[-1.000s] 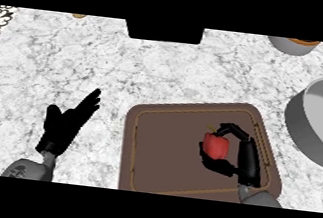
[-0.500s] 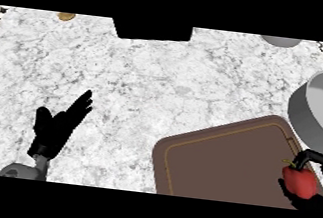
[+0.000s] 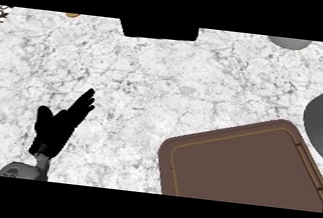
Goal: Pick the bell pepper from the tray and place it in the pot
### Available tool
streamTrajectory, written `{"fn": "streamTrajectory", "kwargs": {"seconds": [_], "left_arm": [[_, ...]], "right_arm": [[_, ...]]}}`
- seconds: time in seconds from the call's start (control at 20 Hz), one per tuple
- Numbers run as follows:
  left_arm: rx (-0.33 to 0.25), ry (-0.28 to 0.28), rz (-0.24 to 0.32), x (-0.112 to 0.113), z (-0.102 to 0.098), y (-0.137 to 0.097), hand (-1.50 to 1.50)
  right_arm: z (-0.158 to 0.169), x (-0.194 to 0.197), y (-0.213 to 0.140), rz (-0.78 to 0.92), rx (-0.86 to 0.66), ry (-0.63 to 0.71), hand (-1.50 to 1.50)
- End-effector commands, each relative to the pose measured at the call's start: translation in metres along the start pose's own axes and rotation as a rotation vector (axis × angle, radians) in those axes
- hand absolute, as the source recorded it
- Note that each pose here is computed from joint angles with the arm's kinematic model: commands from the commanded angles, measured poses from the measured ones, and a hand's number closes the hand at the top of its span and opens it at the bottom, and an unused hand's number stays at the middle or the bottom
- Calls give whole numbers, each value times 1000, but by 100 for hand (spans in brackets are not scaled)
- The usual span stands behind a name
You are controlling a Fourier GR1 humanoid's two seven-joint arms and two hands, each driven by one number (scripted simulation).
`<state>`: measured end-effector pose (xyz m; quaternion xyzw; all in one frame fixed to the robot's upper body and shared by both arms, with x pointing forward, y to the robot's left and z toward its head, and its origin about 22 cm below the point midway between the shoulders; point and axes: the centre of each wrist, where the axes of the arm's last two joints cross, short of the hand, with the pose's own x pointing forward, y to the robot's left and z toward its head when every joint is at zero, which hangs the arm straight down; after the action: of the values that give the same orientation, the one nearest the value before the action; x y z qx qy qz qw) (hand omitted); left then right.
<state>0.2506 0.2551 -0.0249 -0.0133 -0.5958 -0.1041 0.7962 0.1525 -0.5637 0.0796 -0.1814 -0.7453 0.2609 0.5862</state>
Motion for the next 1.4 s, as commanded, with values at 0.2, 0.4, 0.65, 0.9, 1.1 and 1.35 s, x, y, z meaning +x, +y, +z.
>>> {"fn": "streamTrajectory", "kwargs": {"seconds": [0.2,0.4,0.65,0.9,1.1,1.35], "left_arm": [[-49,-18,-25,8,-13,-12,0],[-55,-17,-16,8,-11,-23,0],[-73,-4,-22,-1,-8,-17,0],[-62,-19,-32,8,-5,-18,0],[-41,5,-35,-20,-2,3,0],[-74,-5,-28,10,-18,-26,0]], "right_arm": [[20,26,-82,42,-6,-126,150],[4,42,-97,90,13,-121,150],[-31,49,-88,189,101,-113,150],[-75,61,-56,306,178,-96,150],[-97,60,-18,336,229,-114,150],[-125,77,-4,666,197,-88,150]]}}
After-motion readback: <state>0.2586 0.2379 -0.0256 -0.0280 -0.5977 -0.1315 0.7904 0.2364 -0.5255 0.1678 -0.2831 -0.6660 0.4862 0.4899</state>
